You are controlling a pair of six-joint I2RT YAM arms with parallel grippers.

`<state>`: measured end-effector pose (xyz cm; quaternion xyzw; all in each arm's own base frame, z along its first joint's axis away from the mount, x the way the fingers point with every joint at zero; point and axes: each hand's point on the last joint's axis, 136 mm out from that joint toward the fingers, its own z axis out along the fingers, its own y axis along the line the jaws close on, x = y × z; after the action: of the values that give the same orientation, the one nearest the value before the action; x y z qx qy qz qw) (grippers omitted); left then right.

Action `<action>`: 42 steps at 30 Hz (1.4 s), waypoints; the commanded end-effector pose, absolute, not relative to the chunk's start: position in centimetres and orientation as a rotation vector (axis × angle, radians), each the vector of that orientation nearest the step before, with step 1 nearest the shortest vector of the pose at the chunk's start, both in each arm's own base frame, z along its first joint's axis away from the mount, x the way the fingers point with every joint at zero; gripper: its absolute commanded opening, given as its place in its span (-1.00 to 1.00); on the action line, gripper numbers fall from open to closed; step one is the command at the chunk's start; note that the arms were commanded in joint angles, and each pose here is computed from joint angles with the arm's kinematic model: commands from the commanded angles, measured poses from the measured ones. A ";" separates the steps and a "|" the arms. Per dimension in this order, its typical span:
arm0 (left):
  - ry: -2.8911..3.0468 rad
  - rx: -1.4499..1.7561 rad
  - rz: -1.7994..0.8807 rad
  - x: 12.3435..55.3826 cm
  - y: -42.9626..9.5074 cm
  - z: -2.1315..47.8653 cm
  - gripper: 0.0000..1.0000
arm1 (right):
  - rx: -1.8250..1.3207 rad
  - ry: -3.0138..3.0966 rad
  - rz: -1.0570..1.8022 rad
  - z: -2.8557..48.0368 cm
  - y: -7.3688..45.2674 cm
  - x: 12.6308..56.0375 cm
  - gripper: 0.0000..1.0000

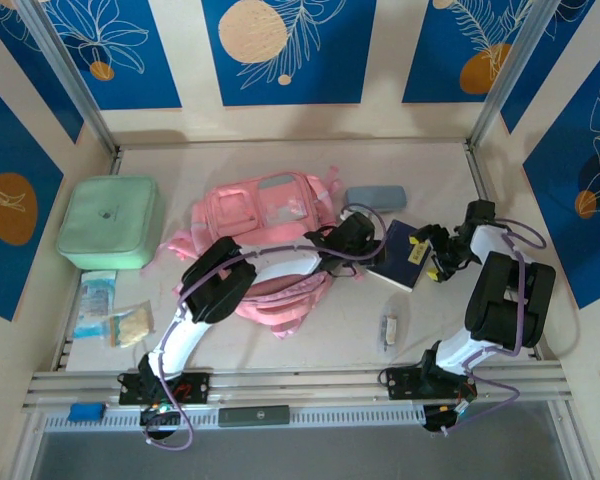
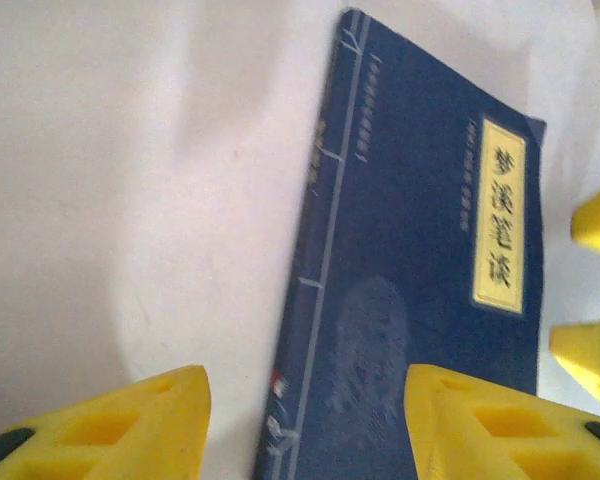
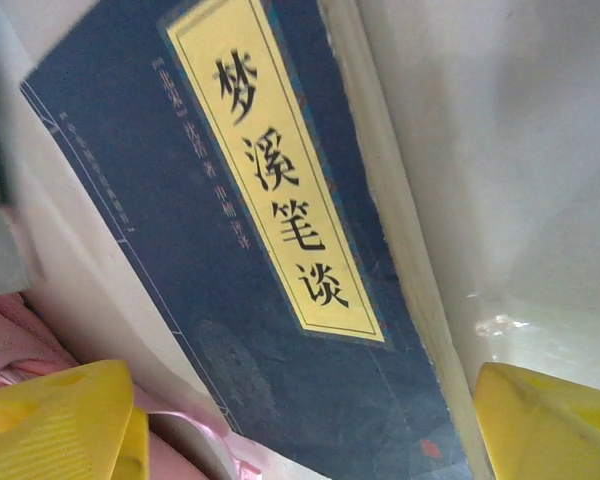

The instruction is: Pack the student bag

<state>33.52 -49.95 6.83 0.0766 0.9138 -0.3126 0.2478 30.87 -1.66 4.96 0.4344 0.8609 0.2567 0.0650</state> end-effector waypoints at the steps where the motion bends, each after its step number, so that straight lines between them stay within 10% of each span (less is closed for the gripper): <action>1: 2.518 0.258 -0.860 33.2 -51.5 5.1 0.04 | 1.329 2.626 0.804 3.9 -0.9 30.4 0.77; 30: 2.592 0.307 -0.883 31.2 -52.0 2.6 -0.22 | 0.941 2.644 0.905 9.4 3.6 31.4 0.77; 42: 2.584 0.316 -0.894 31.3 -52.1 3.0 -0.21 | 0.971 2.589 0.971 9.8 2.7 30.6 -0.09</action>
<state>32.76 -51.78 3.85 0.0965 0.9182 -0.3178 0.2157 31.21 2.07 9.99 0.3330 0.8847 0.3034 0.1201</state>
